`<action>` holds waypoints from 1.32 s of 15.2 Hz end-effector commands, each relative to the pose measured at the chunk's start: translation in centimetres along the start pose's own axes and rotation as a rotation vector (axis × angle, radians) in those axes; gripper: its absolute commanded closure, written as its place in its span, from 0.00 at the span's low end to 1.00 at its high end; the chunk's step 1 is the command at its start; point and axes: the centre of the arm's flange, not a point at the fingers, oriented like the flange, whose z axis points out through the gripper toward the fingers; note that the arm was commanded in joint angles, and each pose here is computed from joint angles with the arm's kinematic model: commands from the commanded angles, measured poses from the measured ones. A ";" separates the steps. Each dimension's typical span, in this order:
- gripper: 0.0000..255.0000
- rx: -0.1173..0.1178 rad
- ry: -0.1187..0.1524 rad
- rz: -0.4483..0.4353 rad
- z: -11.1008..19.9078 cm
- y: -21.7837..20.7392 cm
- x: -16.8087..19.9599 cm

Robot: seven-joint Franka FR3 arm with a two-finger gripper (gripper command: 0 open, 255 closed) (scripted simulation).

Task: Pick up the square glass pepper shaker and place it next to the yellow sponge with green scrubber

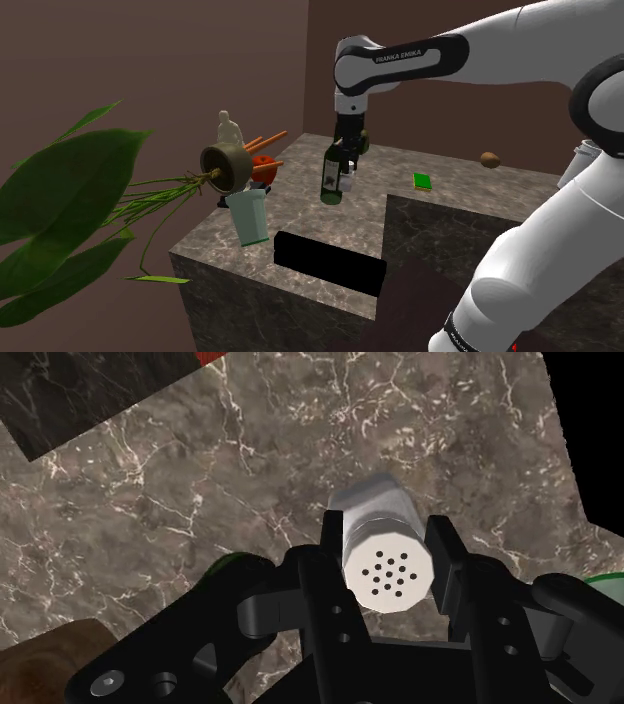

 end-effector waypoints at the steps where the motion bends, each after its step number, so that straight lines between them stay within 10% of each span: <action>1: 1.00 0.000 0.000 -0.001 0.1 2.3 -1.1; 20: 1.00 0.000 0.000 -0.001 1.4 25.2 -11.2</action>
